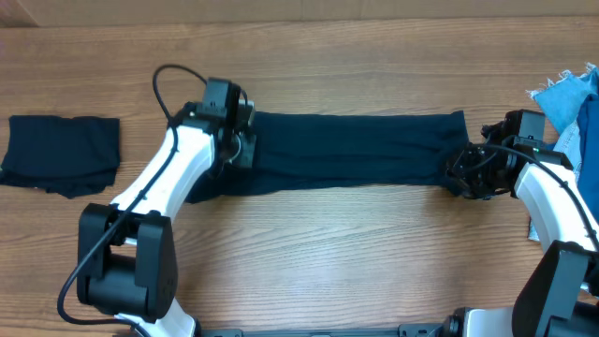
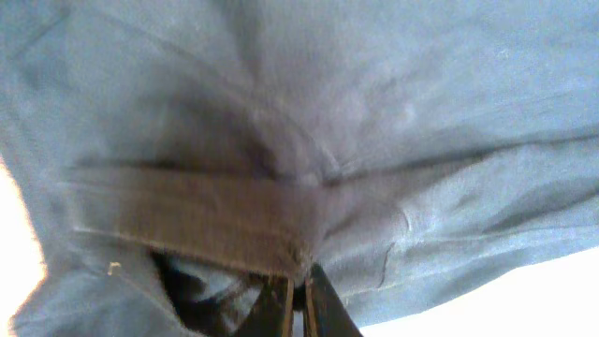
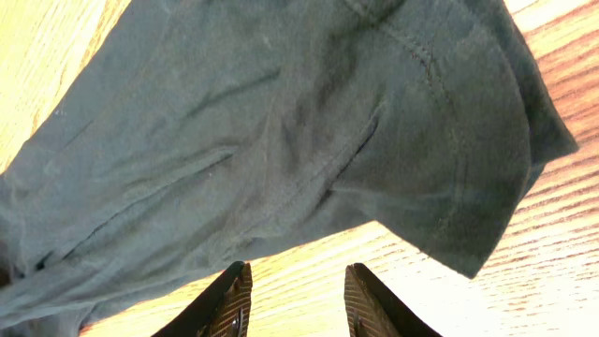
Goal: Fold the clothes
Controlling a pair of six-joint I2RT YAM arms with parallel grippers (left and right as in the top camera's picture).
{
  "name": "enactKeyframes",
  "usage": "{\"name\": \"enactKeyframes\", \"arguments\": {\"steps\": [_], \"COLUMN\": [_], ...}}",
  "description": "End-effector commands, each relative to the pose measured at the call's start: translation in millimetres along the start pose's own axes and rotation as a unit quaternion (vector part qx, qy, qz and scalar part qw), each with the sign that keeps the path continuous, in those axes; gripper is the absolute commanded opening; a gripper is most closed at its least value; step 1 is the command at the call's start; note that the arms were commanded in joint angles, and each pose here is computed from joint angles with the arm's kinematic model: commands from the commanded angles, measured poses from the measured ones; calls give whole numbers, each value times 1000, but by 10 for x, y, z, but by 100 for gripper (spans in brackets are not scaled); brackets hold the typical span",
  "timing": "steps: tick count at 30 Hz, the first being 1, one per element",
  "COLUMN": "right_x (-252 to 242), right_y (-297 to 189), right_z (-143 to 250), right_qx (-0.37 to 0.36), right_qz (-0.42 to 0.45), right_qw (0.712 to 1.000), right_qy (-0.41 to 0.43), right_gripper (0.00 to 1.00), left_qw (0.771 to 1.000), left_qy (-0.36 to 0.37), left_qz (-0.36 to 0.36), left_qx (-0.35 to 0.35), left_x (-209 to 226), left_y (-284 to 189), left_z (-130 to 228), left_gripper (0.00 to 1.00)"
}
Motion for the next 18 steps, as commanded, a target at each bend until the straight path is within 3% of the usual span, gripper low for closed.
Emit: {"name": "enactKeyframes", "arguments": {"steps": [1,3,5,6,8,18], "right_x": [12,11,11,9,3,-41], "right_y": [7,8,7,7,7,7], "right_z": [3,5,6,10,21,40], "right_qx": [1,1,1,3,6,8], "right_qz": [-4,-4,-4,-4,-2,20], "right_qw": [1000,1000,1000,1000,1000,1000], "right_qy": [-4,-4,-4,-3,-2,3], "right_gripper": [36,36,36,36,36,40], "left_qw": [996,996,996,998,999,995], "left_qy": [36,39,41,40,38,30], "left_qz": [-13,-26,-25,-23,-19,-43], "left_qx": [-74,-81,-69,-46,-8,79], "left_x": [11,38,50,59,61,111], "left_y": [-387,-321,-116,45,213,292], "left_z": [-410,-433,-423,-392,-311,-21], "left_gripper": [4,6,15,26,31,28]}}
Point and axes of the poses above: each gripper's point midway between its finger pads, its own y axis out along the fingers, its own x axis along the line the jaws close on, z = x × y, the point moved 9 cm from there along -y, back along the fingers, and after that the axes turned 6 degrees about y, right-handed, at the moved point
